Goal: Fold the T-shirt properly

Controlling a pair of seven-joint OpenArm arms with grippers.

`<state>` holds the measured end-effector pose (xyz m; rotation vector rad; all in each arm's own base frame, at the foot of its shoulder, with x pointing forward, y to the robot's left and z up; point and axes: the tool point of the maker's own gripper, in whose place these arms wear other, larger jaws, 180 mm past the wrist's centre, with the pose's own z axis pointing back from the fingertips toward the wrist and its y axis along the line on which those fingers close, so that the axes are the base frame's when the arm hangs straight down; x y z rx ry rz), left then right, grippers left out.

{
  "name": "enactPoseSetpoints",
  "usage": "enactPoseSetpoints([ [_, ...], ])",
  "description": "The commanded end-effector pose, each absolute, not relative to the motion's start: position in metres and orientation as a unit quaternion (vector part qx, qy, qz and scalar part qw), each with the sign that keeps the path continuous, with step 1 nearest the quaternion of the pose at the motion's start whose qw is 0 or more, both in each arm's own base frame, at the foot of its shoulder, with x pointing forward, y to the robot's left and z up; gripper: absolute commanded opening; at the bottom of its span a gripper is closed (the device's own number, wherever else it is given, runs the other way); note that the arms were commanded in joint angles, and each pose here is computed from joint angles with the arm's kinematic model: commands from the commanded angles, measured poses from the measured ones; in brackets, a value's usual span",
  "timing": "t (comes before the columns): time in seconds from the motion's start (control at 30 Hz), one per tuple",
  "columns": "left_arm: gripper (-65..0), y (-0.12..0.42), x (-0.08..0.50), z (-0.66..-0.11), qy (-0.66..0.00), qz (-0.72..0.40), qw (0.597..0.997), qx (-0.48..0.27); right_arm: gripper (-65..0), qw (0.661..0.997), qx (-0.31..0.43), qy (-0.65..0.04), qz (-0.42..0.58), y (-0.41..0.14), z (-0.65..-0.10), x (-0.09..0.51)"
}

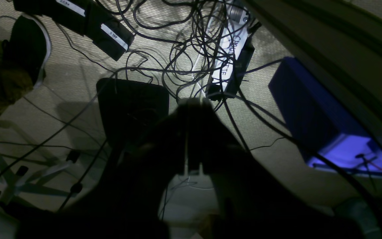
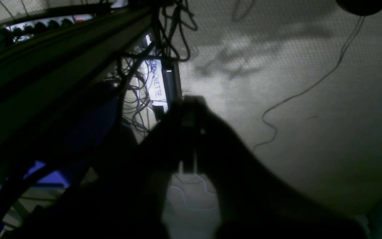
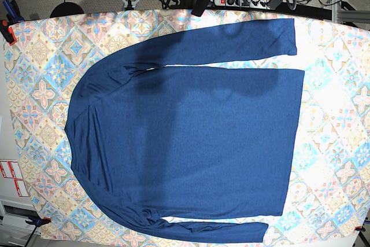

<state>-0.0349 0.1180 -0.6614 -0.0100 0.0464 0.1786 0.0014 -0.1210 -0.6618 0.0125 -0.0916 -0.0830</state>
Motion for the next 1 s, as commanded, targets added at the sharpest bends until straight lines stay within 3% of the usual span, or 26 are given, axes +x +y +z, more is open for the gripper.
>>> enactPoseSetpoints([
  [0.0,-65.0,0.118,-0.036,-0.661,0.023,0.087,0.996,-0.005,-64.8,0.998,0.008,-0.046,-0.043,-0.12,-0.662,0.0],
  [0.83,-65.0,0.119,-0.039,-0.661,0.025,0.085,0.996,-0.004,-64.8,0.998,-0.001,-0.045,-0.041,-0.131,-0.662,-0.002],
  [0.97,-65.0,0.123,-0.054,-0.66,0.035,0.084,0.996,0.0,-64.8,0.999,-0.001,-0.029,-0.039,-0.131,-0.661,-0.024],
])
